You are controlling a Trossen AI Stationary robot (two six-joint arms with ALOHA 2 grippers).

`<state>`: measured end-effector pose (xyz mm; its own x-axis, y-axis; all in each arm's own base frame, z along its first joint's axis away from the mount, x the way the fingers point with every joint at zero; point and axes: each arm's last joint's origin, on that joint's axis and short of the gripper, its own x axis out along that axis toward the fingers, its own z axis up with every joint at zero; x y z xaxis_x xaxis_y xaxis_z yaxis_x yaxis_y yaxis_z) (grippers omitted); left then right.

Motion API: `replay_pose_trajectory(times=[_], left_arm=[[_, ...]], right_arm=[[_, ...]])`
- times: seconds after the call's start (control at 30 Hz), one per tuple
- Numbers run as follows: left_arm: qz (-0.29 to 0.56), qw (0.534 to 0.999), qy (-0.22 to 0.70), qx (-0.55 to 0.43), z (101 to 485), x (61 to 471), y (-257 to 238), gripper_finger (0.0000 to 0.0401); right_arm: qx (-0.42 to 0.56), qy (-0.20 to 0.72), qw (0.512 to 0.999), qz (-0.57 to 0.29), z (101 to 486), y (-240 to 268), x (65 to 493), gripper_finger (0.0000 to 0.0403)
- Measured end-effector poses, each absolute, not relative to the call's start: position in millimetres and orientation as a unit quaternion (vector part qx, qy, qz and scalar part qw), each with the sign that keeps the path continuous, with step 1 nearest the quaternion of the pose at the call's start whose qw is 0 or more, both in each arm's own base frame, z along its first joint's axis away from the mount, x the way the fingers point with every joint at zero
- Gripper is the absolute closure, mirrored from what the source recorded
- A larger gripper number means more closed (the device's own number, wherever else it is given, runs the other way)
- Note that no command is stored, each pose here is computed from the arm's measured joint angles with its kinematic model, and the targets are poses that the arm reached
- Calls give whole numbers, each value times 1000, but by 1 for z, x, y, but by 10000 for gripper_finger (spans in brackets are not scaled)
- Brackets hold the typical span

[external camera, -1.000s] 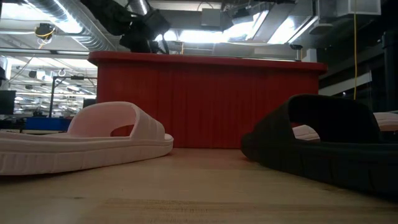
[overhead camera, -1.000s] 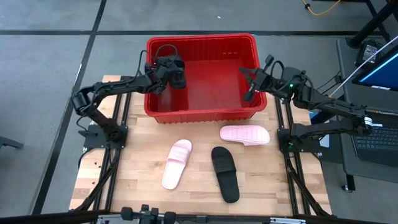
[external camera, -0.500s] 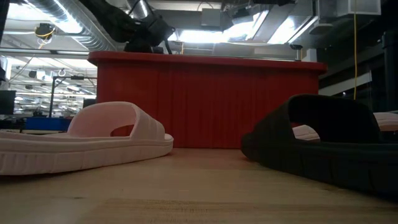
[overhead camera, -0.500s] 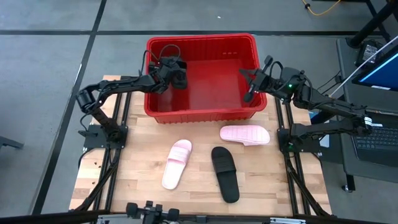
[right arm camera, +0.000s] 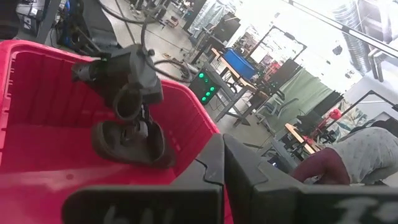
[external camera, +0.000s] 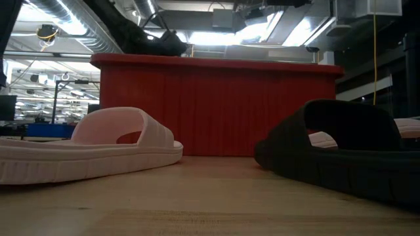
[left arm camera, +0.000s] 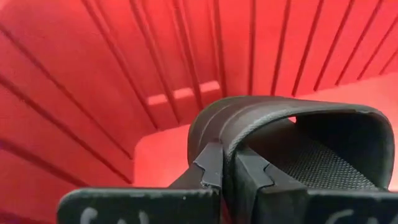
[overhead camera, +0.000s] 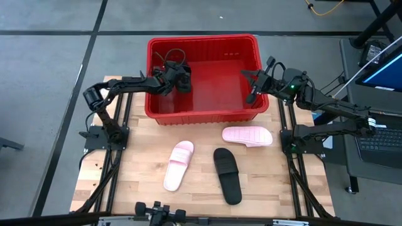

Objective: Pick and place slides into bin
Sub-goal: Put the top black slipper into the red bin

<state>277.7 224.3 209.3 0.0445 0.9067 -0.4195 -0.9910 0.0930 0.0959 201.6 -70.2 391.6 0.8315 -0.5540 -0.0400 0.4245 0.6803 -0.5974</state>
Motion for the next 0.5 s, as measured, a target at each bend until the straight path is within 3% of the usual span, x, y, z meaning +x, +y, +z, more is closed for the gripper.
replay_pose_trajectory(times=[0.5], left_arm=[[637, 731, 229, -89, 186, 288, 230, 395]], right_arm=[[-296, 115, 910, -267, 390, -70, 202, 397]])
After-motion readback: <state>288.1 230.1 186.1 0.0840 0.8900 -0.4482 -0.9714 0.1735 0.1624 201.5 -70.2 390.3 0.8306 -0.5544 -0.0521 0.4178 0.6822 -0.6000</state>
